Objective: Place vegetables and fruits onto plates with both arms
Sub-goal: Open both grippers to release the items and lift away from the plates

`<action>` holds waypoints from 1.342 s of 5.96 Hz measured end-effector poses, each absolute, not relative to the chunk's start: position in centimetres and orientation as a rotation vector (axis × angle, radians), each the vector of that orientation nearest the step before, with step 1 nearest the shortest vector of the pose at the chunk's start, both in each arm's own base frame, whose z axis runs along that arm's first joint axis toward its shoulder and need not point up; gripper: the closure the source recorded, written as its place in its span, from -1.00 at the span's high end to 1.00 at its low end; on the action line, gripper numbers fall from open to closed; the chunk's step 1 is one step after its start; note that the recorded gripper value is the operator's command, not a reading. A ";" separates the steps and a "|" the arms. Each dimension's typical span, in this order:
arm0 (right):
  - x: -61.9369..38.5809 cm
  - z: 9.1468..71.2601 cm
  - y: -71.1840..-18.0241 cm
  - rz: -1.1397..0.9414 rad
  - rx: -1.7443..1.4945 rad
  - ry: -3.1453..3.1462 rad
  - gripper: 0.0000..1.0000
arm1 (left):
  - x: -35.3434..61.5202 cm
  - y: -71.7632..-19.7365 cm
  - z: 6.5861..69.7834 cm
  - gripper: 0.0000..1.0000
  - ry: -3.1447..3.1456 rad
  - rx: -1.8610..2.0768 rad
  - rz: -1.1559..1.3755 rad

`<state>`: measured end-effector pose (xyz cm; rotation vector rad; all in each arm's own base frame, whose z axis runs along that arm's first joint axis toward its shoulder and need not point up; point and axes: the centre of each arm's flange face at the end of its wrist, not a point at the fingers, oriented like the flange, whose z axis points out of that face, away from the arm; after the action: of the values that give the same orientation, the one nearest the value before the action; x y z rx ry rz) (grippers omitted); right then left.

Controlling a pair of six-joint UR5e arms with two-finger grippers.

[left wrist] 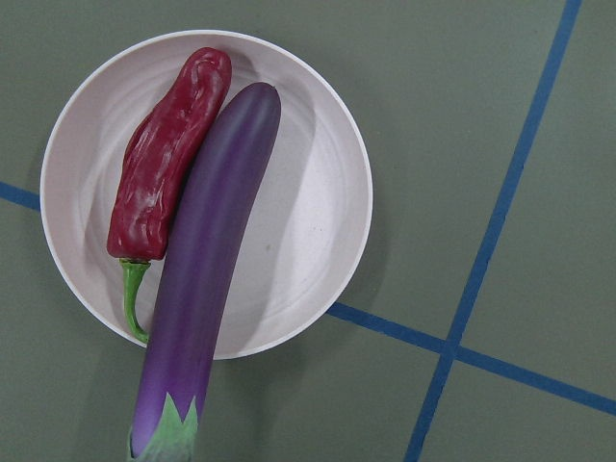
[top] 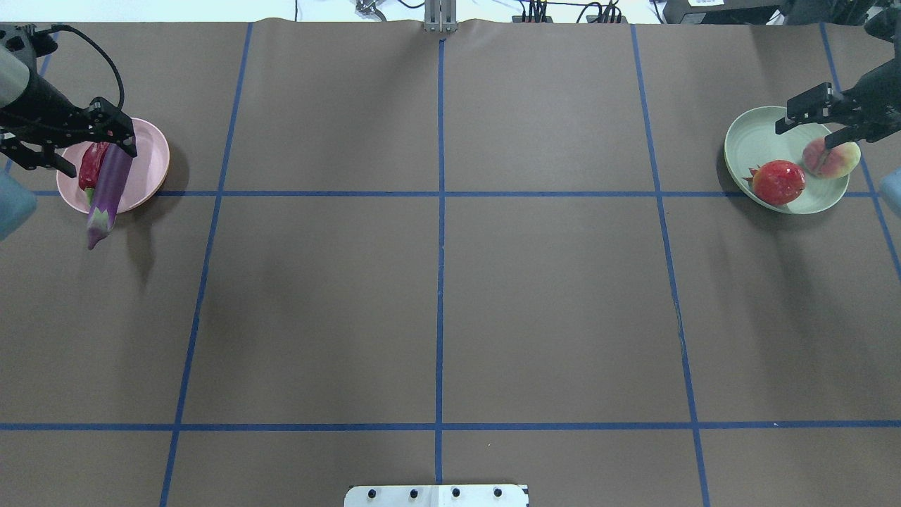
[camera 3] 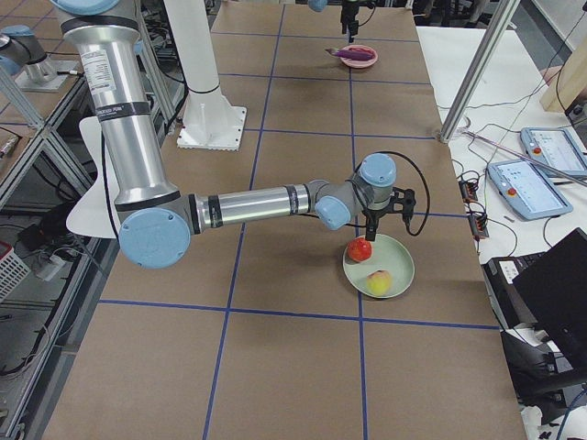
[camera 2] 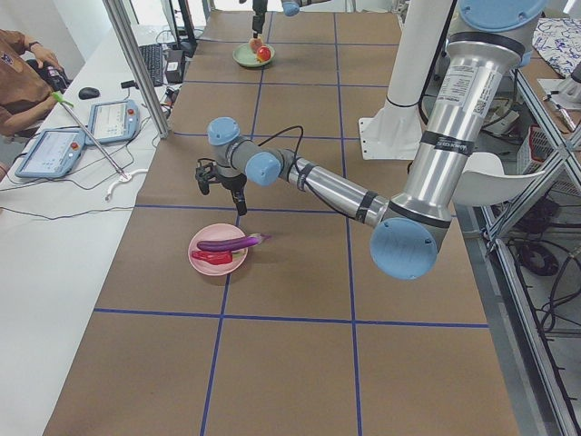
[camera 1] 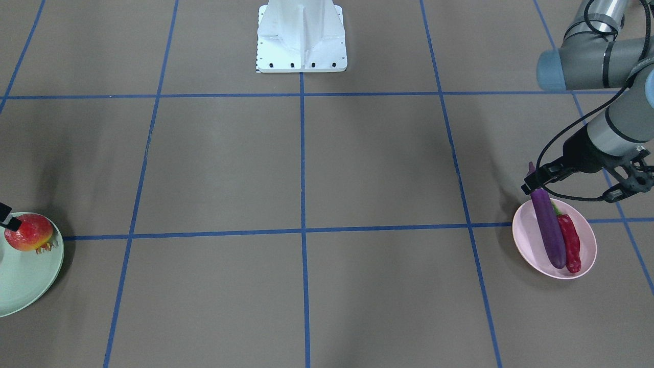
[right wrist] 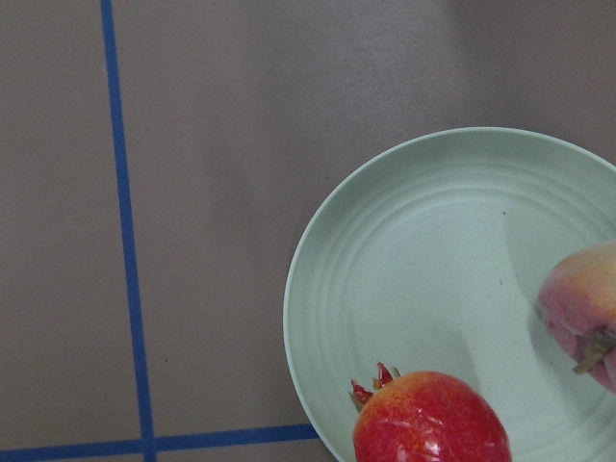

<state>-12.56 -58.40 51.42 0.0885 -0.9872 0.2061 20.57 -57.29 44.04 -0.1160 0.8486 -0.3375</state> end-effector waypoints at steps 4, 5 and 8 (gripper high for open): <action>-11.7 50.4 -57.3 0.186 0.107 -1.008 1.00 | 20.5 -57.0 43.8 1.00 0.859 -0.086 -0.293; -11.5 50.6 -57.2 0.183 0.110 -1.006 1.00 | 20.5 -57.0 43.7 1.00 0.861 -0.078 -0.275; -10.4 51.6 -56.9 0.136 0.136 -0.993 1.00 | 20.2 -56.9 44.2 1.00 0.858 -0.012 -0.133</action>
<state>-10.44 -56.89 51.59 0.1356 -0.9928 0.1359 20.17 -56.88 44.19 -0.0122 0.8579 -0.1328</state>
